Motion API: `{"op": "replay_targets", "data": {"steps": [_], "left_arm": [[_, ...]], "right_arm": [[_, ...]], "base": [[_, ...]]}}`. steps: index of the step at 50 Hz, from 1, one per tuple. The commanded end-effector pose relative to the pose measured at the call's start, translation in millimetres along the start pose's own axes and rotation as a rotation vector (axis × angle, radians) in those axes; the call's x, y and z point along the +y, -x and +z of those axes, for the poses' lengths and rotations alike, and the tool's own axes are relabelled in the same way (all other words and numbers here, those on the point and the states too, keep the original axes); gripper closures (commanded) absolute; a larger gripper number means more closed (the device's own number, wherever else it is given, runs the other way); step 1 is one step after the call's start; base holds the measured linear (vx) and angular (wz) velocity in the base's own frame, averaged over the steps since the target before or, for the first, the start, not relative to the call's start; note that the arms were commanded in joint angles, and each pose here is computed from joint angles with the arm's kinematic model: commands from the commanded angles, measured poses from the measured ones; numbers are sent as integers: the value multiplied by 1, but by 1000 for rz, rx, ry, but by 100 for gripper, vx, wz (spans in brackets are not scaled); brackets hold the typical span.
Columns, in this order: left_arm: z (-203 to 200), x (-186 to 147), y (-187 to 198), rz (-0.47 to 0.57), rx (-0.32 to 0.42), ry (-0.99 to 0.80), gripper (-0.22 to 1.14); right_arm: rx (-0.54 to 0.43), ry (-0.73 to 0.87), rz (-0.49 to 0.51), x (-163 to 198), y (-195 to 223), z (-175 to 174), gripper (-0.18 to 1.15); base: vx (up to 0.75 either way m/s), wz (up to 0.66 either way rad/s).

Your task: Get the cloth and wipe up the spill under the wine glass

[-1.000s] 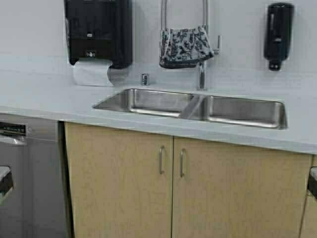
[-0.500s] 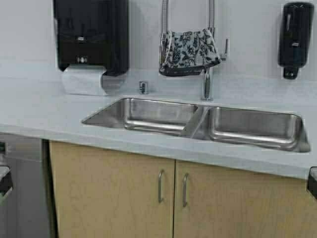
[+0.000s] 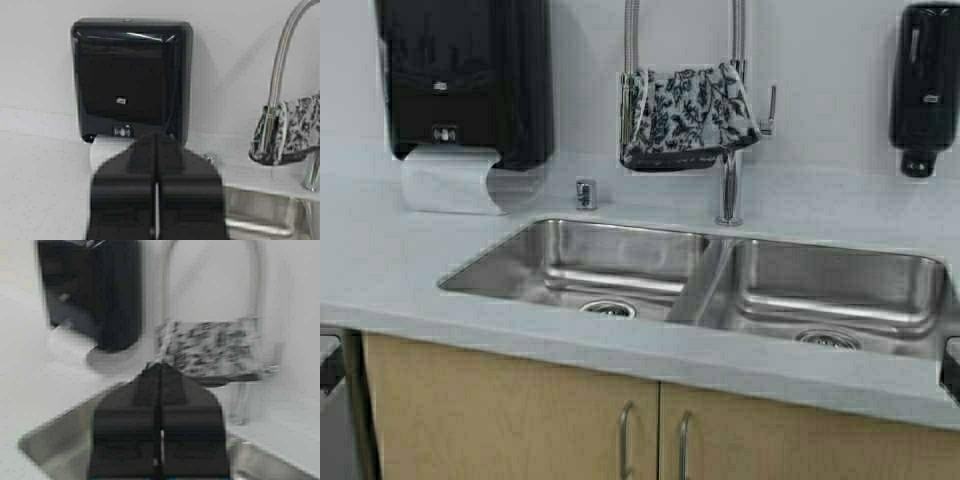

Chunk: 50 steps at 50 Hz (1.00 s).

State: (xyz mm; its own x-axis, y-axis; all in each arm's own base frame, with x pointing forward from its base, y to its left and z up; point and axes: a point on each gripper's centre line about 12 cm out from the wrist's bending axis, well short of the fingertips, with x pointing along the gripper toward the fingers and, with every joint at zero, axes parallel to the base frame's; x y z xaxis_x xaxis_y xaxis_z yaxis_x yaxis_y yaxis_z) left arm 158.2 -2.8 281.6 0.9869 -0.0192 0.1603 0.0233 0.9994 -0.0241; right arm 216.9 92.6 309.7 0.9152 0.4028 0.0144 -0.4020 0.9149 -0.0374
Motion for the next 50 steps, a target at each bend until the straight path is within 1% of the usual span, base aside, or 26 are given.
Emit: {"op": "replay_targets", "data": {"steps": [1, 5, 9, 17, 28, 32, 36, 43, 50], "left_arm": [[4, 0, 4, 3, -20, 13, 89], [4, 0, 6, 3, -22, 15, 89], [5, 0, 6, 3, -25, 15, 89], [7, 1, 7, 5, -32, 14, 89], [9, 0, 8, 3, -42, 22, 89], [10, 0, 8, 3, -46, 24, 89], [10, 0, 9, 4, -49, 27, 89], [10, 1, 11, 5, -60, 26, 89], [11, 1, 12, 5, -63, 26, 89]], "right_arm": [[65, -4, 27, 6, -18, -13, 92], [118, -4, 42, 10, -28, -28, 92], [143, -4, 73, 19, -39, -39, 92], [144, -4, 127, 35, -58, -58, 92], [142, -12, 147, 42, -83, -93, 91], [141, -16, 152, 44, -89, -105, 89], [149, -21, 155, 45, -95, -119, 84], [160, -32, 167, 50, -105, -140, 69], [149, -68, 176, 55, -118, -152, 56]], "base": [[28, -3], [27, -2], [25, -2], [21, 1], [19, 3], [18, 6], [17, 5], [16, 4], [15, 4]]}}
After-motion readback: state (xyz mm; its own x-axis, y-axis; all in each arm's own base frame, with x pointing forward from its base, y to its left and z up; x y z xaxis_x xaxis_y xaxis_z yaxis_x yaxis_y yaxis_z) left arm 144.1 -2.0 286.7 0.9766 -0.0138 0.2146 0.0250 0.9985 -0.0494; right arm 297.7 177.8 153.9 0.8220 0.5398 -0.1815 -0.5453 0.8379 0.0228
